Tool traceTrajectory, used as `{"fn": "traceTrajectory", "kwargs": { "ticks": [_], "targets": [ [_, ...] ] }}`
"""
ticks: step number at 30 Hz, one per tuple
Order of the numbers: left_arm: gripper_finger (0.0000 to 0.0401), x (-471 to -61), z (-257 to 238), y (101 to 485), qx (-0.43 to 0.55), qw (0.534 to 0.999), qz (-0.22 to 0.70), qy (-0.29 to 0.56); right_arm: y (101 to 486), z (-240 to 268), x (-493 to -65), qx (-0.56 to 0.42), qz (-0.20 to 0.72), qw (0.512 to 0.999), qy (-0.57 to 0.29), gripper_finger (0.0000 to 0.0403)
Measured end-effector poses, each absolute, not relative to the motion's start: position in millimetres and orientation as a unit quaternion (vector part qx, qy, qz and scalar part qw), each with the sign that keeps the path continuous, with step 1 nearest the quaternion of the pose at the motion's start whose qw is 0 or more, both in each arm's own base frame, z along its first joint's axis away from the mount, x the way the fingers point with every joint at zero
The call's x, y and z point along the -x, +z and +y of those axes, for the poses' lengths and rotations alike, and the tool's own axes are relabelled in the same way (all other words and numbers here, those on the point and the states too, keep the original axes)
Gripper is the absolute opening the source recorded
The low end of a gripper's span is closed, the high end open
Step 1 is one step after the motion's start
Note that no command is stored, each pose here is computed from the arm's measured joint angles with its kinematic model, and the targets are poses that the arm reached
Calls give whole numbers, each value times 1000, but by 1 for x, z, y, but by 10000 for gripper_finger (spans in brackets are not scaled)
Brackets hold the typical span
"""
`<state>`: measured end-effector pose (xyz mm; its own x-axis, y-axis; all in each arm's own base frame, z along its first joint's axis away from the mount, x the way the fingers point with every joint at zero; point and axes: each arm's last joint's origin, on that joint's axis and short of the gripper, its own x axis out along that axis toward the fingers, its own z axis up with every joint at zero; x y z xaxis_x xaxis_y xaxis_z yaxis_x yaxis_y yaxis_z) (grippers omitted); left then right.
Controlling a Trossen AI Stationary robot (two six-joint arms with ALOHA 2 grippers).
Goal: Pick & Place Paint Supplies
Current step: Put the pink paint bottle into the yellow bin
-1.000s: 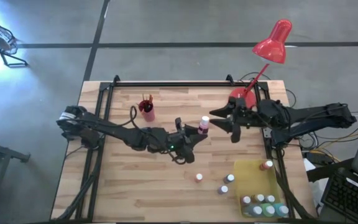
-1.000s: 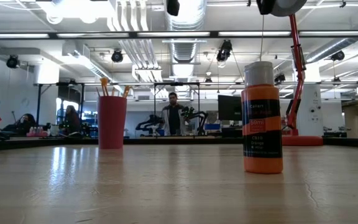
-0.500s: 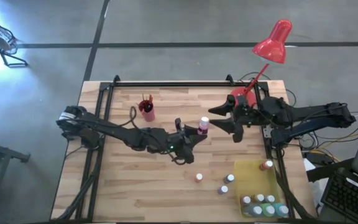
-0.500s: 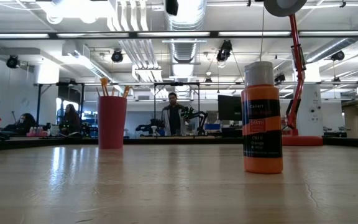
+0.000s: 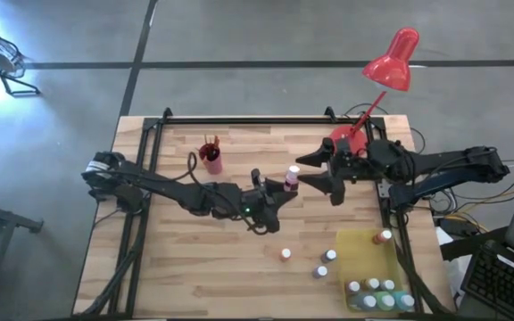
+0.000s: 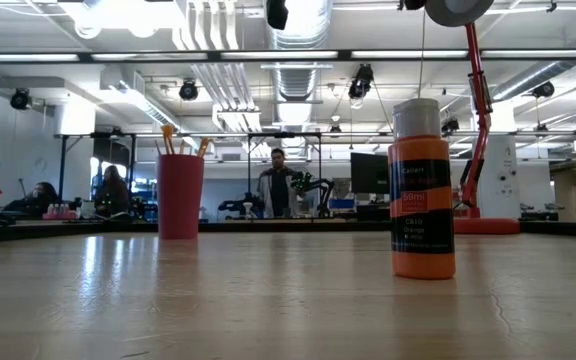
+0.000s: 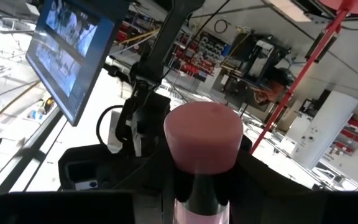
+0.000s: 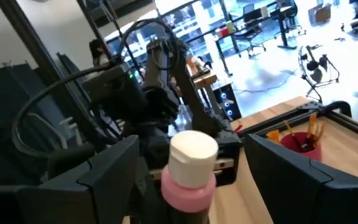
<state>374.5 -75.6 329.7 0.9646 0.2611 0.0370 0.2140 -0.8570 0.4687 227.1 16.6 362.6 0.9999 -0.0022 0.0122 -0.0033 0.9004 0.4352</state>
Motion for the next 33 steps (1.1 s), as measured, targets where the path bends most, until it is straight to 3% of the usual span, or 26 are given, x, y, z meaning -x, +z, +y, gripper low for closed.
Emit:
{"fn": "traceTrajectory", "kwargs": {
  "ticks": [33],
  "targets": [
    [106,-374,-75,330,-961,239,131,50,352,18,-250,-206,-11,978,-1,204]
  ]
}}
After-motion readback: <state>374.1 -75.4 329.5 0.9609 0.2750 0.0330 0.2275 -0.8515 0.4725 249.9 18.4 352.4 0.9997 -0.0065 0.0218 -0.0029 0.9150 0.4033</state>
